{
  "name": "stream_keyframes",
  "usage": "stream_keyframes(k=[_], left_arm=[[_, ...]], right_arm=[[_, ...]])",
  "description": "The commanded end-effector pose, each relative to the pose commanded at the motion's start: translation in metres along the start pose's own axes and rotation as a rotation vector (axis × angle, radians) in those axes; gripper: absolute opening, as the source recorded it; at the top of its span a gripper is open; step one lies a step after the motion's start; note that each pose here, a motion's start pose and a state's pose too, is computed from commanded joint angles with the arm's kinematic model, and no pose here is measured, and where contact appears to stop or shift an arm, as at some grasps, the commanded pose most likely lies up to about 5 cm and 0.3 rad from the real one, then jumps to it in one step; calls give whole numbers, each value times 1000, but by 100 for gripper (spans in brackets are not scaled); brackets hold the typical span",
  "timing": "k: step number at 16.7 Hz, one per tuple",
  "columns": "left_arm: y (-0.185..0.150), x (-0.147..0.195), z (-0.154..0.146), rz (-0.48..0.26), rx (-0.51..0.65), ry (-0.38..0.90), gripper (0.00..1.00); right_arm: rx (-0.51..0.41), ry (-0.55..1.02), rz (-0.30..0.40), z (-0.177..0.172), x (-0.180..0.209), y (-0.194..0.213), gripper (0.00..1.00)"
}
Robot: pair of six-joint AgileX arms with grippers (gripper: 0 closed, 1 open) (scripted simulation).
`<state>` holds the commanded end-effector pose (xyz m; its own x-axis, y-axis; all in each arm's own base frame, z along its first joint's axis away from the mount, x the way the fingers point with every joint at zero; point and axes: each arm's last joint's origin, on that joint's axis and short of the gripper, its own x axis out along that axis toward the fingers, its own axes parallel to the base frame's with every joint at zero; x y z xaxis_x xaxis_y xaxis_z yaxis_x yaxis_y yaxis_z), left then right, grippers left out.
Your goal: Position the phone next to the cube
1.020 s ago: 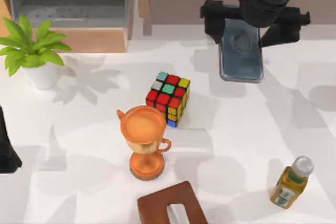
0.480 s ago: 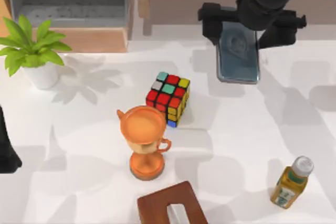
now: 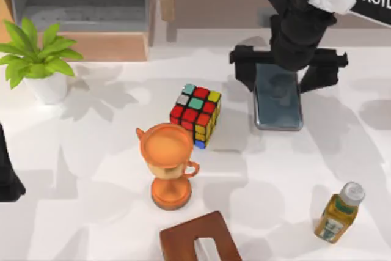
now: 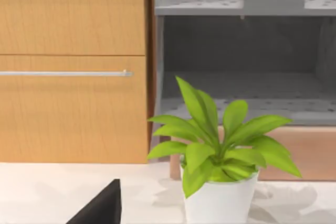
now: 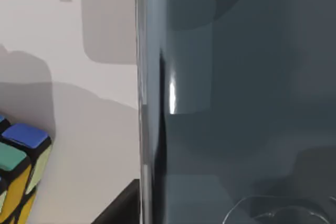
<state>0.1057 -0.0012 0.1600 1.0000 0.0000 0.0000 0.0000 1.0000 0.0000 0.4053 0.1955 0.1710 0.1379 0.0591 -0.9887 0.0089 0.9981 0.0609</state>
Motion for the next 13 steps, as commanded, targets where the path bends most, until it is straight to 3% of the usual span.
stream_keyframes(k=[4, 10, 13], left_arm=[[0, 0, 0, 0, 0, 0, 100], [0, 0, 0, 0, 0, 0, 100], [0, 0, 0, 0, 0, 0, 100]], right_arm=[[0, 117, -58, -11, 44, -5, 0], [0, 123, -61, -12, 46, -6, 0], [0, 123, -61, -12, 46, -6, 23]])
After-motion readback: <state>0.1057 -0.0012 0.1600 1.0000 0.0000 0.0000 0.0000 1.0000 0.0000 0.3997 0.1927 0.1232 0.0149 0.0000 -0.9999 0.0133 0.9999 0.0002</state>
